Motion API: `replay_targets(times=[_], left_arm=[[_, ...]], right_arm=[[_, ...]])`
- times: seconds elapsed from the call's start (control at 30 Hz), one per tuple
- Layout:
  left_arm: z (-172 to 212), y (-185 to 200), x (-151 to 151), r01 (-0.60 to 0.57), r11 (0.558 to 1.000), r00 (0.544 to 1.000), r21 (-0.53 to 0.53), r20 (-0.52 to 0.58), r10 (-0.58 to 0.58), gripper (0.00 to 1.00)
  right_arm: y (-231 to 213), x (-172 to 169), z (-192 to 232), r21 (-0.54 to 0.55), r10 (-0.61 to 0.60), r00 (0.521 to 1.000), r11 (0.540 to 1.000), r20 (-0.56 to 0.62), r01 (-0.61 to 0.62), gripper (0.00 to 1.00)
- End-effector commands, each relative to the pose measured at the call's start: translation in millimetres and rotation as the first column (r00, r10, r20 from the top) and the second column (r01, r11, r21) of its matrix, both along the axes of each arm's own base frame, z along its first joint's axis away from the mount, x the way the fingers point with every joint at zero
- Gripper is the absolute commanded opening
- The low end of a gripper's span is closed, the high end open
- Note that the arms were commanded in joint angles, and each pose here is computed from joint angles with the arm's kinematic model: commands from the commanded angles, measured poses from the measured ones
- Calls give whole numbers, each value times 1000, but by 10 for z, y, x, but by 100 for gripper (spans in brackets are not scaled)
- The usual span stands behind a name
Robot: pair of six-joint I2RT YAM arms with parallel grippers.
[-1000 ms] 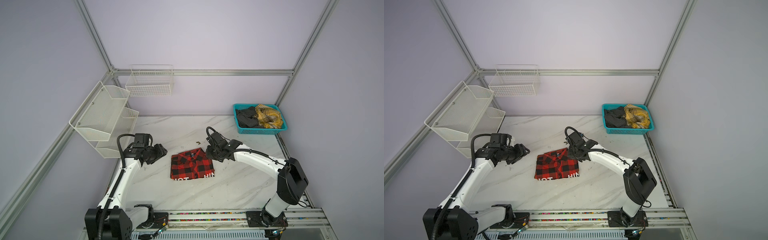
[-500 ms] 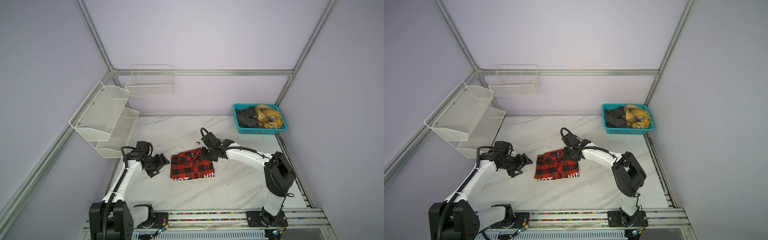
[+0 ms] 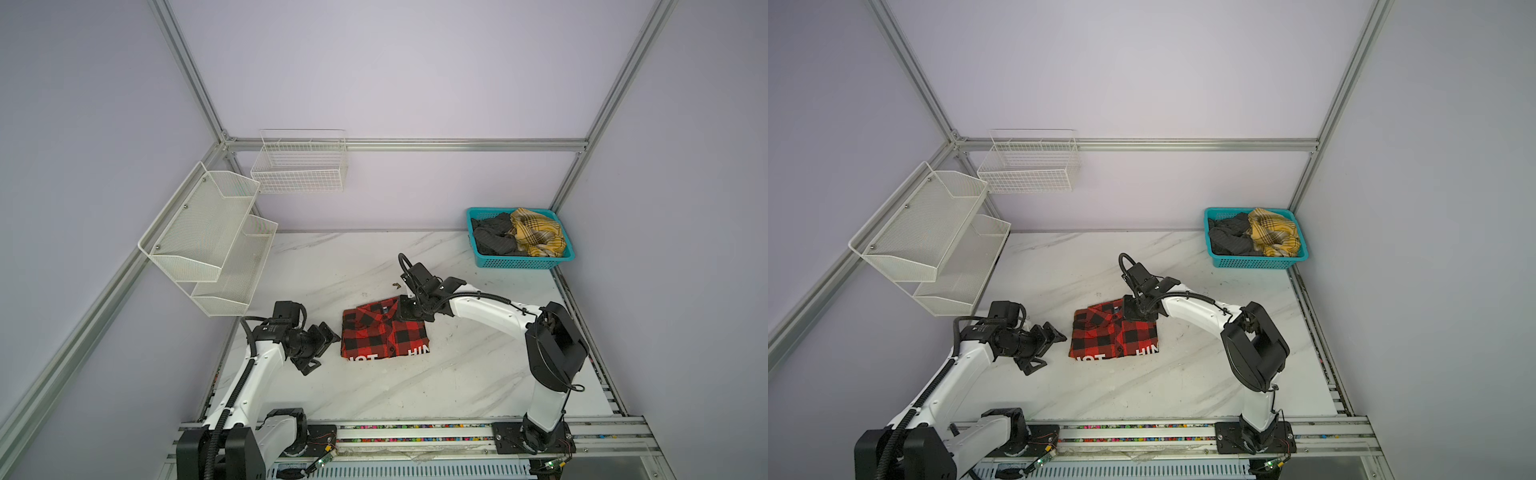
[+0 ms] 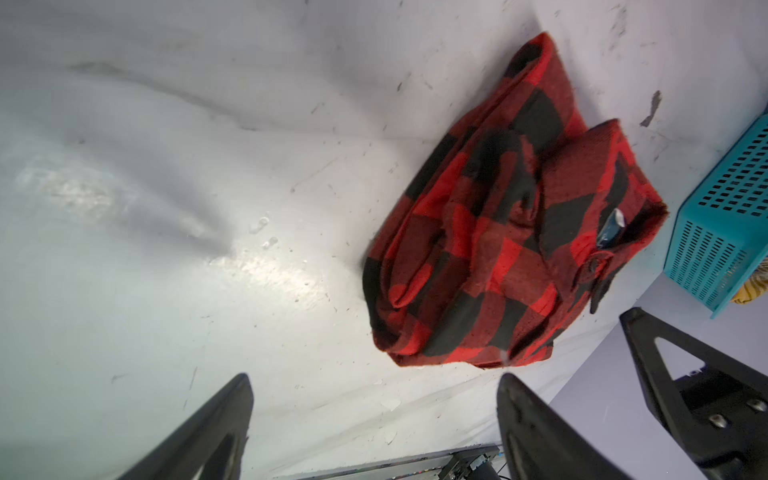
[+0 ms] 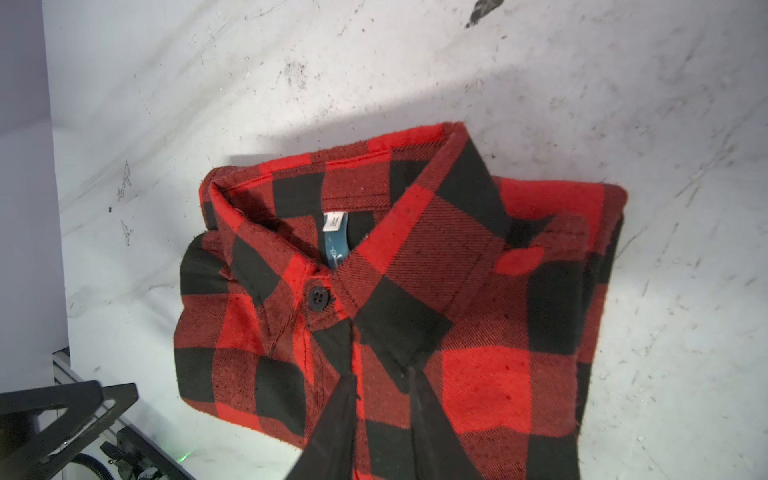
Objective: Fold and stack the long sleeve shirts
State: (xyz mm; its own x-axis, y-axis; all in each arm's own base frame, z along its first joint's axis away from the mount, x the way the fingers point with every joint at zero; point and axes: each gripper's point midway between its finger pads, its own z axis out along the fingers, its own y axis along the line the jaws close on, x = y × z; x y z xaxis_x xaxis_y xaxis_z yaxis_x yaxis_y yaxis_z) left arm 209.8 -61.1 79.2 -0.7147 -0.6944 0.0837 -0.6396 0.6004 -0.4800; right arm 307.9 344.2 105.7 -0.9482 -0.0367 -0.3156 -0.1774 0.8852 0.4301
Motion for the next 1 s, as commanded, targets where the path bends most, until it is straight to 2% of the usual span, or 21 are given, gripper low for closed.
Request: replay_targets(times=[0.0, 0.27, 0.63, 0.77, 0.97], left_arm=[[-163, -52, -29, -35, 998, 999, -49, -26, 34, 90], [-394, -272, 91, -36, 977, 999, -209, 8, 39, 85], [-464, -316, 135, -1, 973, 1000, -229, 10, 3, 84], [-432, -294, 139, -15, 975, 1000, -222, 12, 19, 80], [-192, -147, 134, -74, 984, 995, -162, 53, 84, 86]], right_arm=[[-32, -40, 40, 5, 12, 1000, 1000, 8, -12, 27], [-62, -76, 25, 5, -10, 1000, 1000, -16, 10, 27], [-134, -80, -9, -2, -59, 998, 998, -17, 59, 27], [-157, -83, -19, 0, -81, 997, 997, -21, 81, 27], [-172, -80, -24, -5, -92, 995, 996, -22, 92, 27]])
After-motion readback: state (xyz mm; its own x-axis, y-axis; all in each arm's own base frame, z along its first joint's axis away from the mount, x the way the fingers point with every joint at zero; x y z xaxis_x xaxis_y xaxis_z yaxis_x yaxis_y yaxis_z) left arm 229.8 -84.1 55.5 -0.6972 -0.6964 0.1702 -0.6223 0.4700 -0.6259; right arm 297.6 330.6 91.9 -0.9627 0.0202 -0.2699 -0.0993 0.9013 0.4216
